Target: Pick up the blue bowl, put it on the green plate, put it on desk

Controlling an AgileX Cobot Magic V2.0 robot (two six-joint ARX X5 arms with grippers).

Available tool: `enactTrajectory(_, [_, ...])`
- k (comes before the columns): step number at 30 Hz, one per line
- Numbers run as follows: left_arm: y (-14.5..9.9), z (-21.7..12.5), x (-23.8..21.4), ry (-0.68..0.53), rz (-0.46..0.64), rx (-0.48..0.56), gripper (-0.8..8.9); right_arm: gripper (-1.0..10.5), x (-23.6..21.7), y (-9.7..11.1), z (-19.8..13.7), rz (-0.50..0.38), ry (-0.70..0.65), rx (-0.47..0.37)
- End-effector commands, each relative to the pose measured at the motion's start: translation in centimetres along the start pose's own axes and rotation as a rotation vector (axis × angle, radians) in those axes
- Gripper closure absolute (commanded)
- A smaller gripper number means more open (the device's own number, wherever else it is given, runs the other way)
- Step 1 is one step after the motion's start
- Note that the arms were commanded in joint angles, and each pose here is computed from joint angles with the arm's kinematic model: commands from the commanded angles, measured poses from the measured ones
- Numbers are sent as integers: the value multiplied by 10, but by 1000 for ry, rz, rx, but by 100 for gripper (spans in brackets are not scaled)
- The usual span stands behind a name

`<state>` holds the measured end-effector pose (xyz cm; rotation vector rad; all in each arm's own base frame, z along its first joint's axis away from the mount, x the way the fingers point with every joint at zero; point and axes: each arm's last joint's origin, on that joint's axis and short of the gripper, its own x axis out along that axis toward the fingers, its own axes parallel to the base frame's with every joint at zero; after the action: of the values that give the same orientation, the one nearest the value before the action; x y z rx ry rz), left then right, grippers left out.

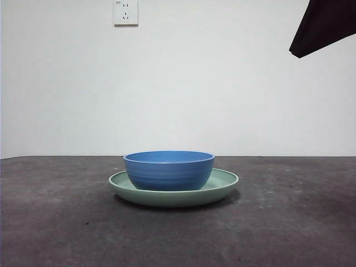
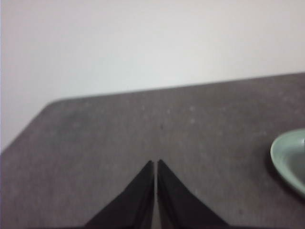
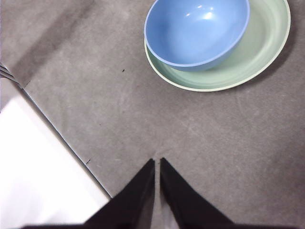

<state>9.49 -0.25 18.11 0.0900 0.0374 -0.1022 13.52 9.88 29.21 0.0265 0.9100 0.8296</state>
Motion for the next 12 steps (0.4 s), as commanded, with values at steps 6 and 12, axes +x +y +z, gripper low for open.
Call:
enactTrajectory(6, [-1,-18,0,74,-2,-15,803,935,0,1,2,8,-8,-18])
enactTrajectory(12, [-2,-31,1,143,-8,-23,803,935,0,1,2,8,-8,-18])
